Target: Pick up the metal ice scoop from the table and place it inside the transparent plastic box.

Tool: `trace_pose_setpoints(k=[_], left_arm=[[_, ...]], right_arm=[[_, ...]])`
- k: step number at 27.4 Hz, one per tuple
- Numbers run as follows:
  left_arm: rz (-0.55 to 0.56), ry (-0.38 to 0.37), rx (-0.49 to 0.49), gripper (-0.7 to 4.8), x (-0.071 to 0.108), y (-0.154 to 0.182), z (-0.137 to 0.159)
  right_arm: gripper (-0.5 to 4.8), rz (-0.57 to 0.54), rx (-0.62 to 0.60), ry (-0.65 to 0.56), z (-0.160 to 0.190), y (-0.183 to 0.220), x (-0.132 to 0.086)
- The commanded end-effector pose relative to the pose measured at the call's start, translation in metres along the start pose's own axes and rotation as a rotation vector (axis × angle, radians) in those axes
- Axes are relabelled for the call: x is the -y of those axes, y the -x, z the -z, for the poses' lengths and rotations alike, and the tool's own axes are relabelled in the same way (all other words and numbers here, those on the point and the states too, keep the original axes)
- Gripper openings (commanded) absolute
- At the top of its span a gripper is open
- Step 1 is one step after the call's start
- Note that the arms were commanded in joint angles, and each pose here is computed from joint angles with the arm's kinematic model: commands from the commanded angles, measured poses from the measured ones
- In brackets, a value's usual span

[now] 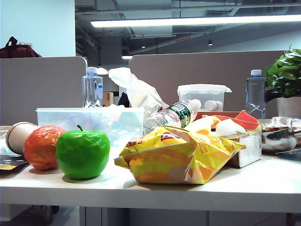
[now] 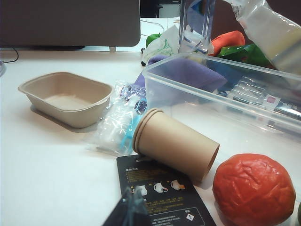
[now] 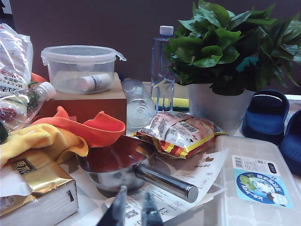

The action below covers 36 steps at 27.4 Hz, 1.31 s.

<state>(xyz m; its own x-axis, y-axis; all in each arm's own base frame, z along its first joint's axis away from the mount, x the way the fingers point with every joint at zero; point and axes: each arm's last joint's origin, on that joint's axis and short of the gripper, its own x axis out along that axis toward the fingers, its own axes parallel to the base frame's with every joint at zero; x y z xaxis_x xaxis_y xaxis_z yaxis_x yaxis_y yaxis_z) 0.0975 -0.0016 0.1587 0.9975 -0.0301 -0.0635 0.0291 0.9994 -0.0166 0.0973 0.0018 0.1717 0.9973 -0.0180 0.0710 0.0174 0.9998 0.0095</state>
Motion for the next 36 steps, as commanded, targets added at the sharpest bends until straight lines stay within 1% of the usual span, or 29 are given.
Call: trace_pose_setpoints(k=[1, 11, 15, 19, 21, 24, 27, 29, 31, 33, 36], left_arm=[[0.005, -0.004, 0.013, -0.05, 0.0, 0.0, -0.002], [0.006, -0.004, 0.013, -0.05, 0.0, 0.0, -0.002], [0.047, -0.007, 0.012, -0.05, 0.005, 0.0, -0.001], [0.172, -0.014, 0.01, -0.05, 0.017, 0.001, -0.001], [0.257, -0.019, 0.009, -0.05, 0.025, 0.003, -0.001], [0.383, -0.026, 0.008, -0.05, 0.036, 0.007, -0.001], [0.479, -0.031, 0.005, -0.05, 0.045, 0.01, 0.0], [0.532, -0.035, 0.003, -0.05, 0.05, 0.013, 0.0], [0.587, -0.039, -0.001, -0.05, 0.054, 0.015, 0.001], [0.639, -0.042, -0.002, -0.05, 0.058, 0.018, 0.001], [0.709, -0.046, -0.003, -0.05, 0.064, 0.022, 0.001]], right_arm=[[0.5, -0.002, 0.007, 0.003, 0.0, 0.0, 0.0], [0.5, -0.002, 0.006, 0.003, 0.0, 0.0, 0.0], [0.5, -0.005, 0.003, -0.004, 0.0, 0.0, 0.0], [0.5, -0.004, -0.018, -0.061, 0.002, 0.0, 0.0], [0.51, -0.004, -0.025, -0.106, 0.003, 0.0, 0.0], [0.54, -0.003, -0.022, -0.212, 0.003, 0.0, 0.0], [0.54, -0.002, -0.023, -0.337, 0.003, 0.0, 0.0], [0.54, -0.002, -0.023, -0.386, 0.002, 0.0, 0.0], [0.54, -0.007, -0.019, -0.418, 0.001, 0.0, 0.0], [0.54, -0.04, -0.029, -0.437, -0.001, 0.001, -0.001], [0.54, -0.086, -0.087, -0.439, -0.006, 0.003, -0.003]])
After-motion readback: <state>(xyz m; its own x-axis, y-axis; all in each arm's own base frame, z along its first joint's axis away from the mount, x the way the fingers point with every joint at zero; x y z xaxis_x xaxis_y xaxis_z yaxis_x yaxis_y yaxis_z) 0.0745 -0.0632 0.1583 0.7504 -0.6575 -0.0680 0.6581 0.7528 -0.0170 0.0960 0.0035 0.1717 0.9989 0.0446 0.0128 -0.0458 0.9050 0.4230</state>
